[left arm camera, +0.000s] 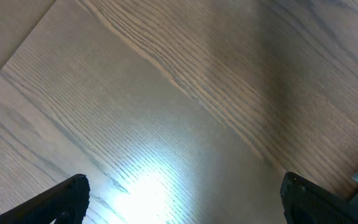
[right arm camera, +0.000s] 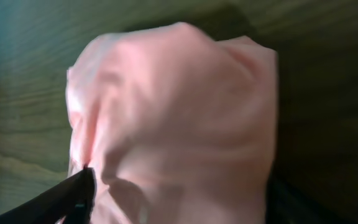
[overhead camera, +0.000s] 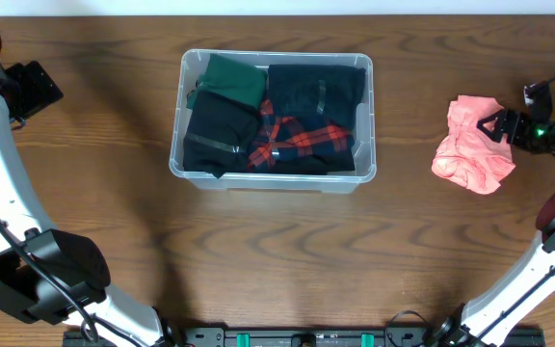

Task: Pack container
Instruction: 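Grasp the pink shirt with the right gripper and lift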

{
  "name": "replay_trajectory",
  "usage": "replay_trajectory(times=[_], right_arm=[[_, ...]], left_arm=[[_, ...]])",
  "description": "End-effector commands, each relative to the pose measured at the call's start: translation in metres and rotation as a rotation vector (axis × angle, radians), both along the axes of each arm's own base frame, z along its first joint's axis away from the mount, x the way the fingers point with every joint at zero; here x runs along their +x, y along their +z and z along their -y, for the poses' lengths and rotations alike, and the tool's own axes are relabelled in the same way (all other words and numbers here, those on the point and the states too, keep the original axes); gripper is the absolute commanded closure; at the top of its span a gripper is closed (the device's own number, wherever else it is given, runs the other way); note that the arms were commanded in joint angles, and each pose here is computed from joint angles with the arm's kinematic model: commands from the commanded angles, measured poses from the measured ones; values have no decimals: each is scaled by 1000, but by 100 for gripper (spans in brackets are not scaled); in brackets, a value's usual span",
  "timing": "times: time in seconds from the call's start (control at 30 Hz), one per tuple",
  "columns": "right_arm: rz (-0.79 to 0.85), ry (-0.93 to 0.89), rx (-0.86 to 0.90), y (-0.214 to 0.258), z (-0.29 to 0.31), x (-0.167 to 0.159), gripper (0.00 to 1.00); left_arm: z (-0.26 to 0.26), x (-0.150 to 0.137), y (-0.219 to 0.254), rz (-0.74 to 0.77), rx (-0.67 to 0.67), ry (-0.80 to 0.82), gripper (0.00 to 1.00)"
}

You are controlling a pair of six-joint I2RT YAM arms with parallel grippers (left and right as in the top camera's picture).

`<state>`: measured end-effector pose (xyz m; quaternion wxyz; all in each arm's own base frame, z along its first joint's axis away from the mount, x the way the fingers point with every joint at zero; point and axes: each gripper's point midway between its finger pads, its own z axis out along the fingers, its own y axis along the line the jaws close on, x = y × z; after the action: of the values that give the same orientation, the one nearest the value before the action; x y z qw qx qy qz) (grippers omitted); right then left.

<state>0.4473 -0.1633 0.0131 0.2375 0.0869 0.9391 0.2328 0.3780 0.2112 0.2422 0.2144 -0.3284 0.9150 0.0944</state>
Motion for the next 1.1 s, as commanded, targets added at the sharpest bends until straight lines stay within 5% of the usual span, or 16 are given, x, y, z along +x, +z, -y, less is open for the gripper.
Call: replay_trajectory(times=[0.0,0.1,0.23,0.43,0.67,1.07], right_arm=[[-161,-6,103,-49,-38,-15,30],[-169,-5,110,-47,-47,-11,53],[-190,-53,135,-42,-50,-6,99],[-126,-76,137,2,-49,3,99],[82,-38,110,109,-65,13,99],[476,365,-79,280,-208,-31,99]], left_arm=[[-2,-1,7,19,7,16,2],[-2,-1,7,19,7,16,2],[-2,-1,7,19,7,16,2],[-2,-1,7,19,7,16,2],[-2,-1,7,19,7,16,2],[-2,-1,7,19,7,16,2]])
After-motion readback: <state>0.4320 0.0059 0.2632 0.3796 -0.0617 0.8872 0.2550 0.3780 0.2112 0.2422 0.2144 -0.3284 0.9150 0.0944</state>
